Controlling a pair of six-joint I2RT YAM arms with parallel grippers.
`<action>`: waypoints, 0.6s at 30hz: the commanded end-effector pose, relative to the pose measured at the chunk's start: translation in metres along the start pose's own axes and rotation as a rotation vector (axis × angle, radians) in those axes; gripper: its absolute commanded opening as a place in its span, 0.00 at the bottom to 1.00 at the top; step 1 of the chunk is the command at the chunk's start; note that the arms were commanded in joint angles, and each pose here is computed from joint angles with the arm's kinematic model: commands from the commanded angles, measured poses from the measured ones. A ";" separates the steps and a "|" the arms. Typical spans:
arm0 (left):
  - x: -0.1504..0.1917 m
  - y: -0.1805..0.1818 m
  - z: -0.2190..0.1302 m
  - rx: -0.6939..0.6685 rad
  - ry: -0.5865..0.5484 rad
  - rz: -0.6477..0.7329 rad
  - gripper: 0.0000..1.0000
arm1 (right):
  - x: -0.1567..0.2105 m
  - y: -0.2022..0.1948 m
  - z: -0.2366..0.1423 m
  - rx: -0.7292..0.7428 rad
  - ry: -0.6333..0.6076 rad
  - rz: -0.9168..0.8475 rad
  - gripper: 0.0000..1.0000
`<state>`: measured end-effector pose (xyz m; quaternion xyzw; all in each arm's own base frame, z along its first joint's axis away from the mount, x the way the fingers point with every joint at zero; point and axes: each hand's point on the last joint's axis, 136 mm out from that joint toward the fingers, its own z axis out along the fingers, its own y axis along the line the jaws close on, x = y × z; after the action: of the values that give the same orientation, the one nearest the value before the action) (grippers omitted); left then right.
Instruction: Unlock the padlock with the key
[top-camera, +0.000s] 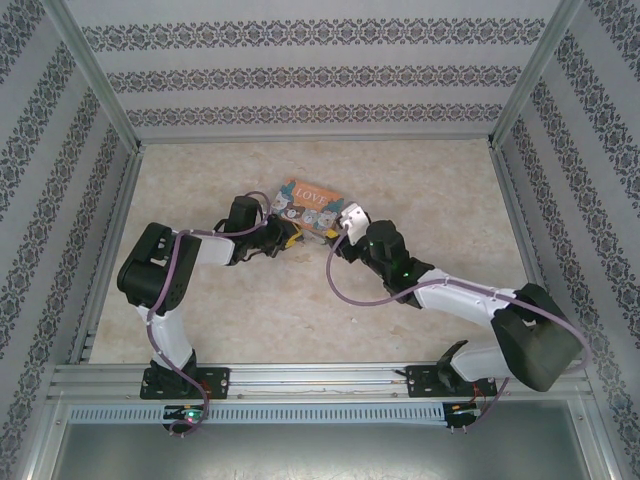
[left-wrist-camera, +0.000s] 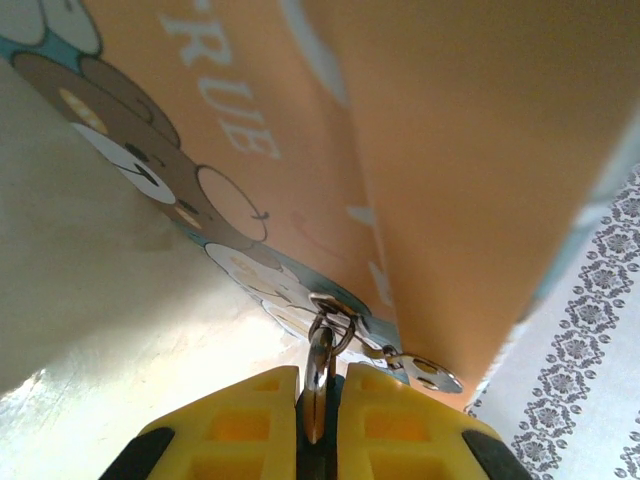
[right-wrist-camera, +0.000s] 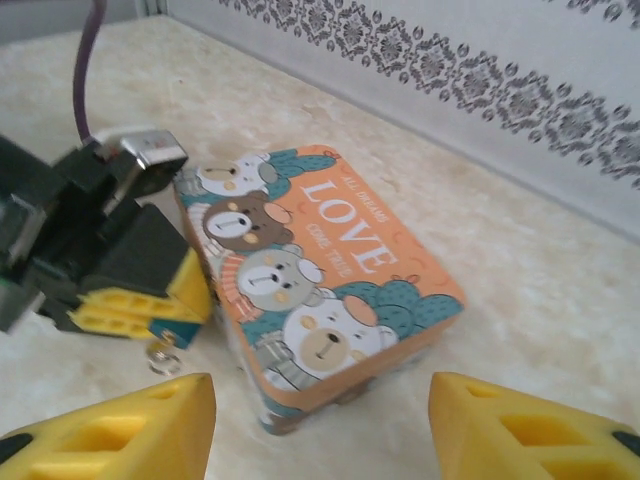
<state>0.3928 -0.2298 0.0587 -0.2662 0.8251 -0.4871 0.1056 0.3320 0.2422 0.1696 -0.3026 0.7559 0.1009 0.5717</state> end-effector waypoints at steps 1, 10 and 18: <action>0.013 -0.009 -0.004 -0.033 0.060 0.014 0.00 | 0.001 -0.012 -0.011 0.077 0.013 -0.243 0.68; 0.017 -0.001 -0.015 -0.158 0.077 0.020 0.00 | -0.008 -0.025 -0.027 0.127 -0.009 -0.302 0.98; 0.021 -0.002 -0.019 -0.170 0.067 -0.013 0.00 | 0.017 0.000 -0.024 0.032 0.036 -0.386 0.93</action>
<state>0.3735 -0.2234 0.0602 -0.2681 0.8618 -0.4273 0.0533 0.3197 0.2178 0.1823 -0.3928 0.7014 -0.0201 0.5945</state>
